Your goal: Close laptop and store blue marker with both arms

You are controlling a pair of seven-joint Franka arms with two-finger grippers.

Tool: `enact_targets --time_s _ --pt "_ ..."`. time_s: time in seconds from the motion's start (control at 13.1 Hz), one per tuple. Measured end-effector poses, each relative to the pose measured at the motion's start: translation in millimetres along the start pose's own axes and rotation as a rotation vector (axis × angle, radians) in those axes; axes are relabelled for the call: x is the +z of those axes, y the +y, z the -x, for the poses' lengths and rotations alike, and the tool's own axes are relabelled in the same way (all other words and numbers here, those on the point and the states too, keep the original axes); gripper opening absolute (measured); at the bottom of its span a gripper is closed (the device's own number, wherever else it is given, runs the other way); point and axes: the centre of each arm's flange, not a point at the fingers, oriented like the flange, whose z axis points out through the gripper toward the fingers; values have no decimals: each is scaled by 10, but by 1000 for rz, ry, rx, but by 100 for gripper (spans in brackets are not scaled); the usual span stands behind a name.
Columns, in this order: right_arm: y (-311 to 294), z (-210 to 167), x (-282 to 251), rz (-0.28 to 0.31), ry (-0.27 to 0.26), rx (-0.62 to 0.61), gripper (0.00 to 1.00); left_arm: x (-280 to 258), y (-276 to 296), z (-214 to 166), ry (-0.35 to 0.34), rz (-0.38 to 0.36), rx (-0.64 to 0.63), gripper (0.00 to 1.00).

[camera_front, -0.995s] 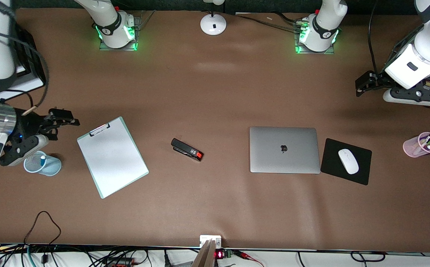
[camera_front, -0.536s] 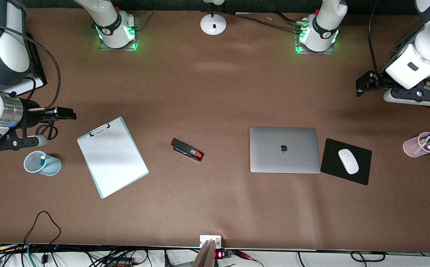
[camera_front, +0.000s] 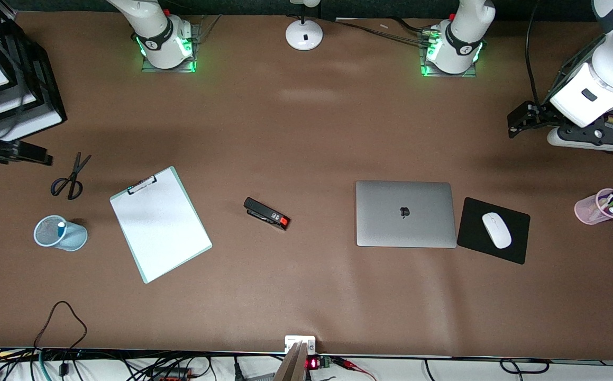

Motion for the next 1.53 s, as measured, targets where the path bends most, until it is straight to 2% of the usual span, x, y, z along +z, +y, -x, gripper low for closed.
enact_targets --time_s 0.23,0.84,1.15,1.53 --pt "-97 182 -11 -9 3 -24 100 0 -3 0 0 0 -1 100" --pt "-262 274 -44 11 32 -51 100 0 -6 0 0 0 -1 100" --pt "-284 297 -18 10 48 -51 100 0 -6 0 0 0 -1 100" --pt "-273 431 -20 5 45 -21 100 1 -6 0 -1 0 -1 100"
